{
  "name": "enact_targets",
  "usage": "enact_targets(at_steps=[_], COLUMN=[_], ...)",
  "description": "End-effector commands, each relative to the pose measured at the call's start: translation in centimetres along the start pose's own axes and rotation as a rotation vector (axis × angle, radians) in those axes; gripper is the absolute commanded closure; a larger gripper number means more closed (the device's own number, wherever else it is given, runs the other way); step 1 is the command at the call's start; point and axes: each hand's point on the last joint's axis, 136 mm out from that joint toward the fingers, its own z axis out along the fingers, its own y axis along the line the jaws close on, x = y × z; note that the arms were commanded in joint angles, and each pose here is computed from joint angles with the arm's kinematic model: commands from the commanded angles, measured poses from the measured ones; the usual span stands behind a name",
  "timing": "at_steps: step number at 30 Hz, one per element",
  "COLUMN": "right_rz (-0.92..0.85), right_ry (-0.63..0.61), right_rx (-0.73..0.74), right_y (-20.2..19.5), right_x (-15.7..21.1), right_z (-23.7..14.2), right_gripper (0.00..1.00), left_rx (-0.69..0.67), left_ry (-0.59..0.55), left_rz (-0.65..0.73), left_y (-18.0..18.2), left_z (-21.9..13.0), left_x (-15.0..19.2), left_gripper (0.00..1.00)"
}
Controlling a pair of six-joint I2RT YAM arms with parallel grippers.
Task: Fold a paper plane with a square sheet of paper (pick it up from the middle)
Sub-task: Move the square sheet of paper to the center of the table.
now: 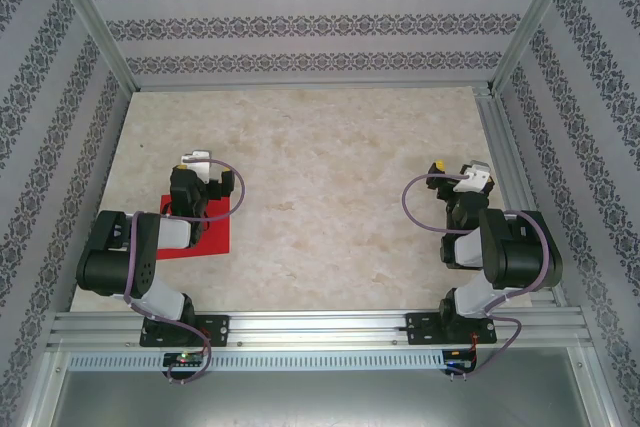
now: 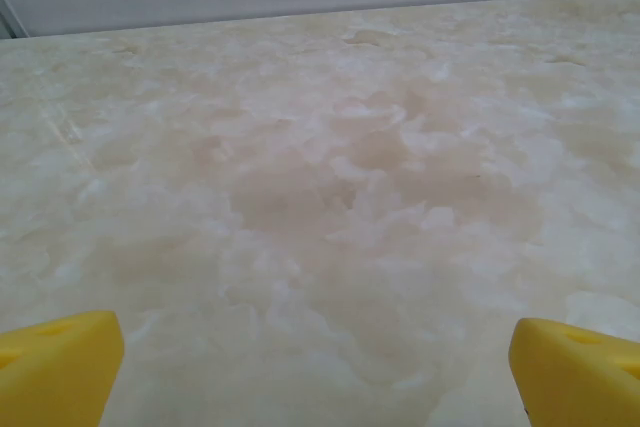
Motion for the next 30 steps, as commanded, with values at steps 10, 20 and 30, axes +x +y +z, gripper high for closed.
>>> enact_targets(at_steps=[10,20,30], right_rz=[0.004,-0.095,-0.081], right_ry=[-0.018,0.130,0.058], right_rx=[-0.035,-0.108,-0.062], right_y=[0.9,3.6,2.8], right_x=[-0.9,0.7,-1.2], right_z=[0.5,2.5,1.5], right_gripper=[0.02,0.02,0.02], left_rx=[0.009,0.009,-0.024], left_ry=[-0.042,-0.041,0.009], left_rz=[0.012,0.013,0.004], left_y=[-0.4,-0.4,0.3], left_z=[0.2,0.2,0.0], left_x=[-1.3,-1.3,-2.8], left_gripper=[0.00,0.00,0.00])
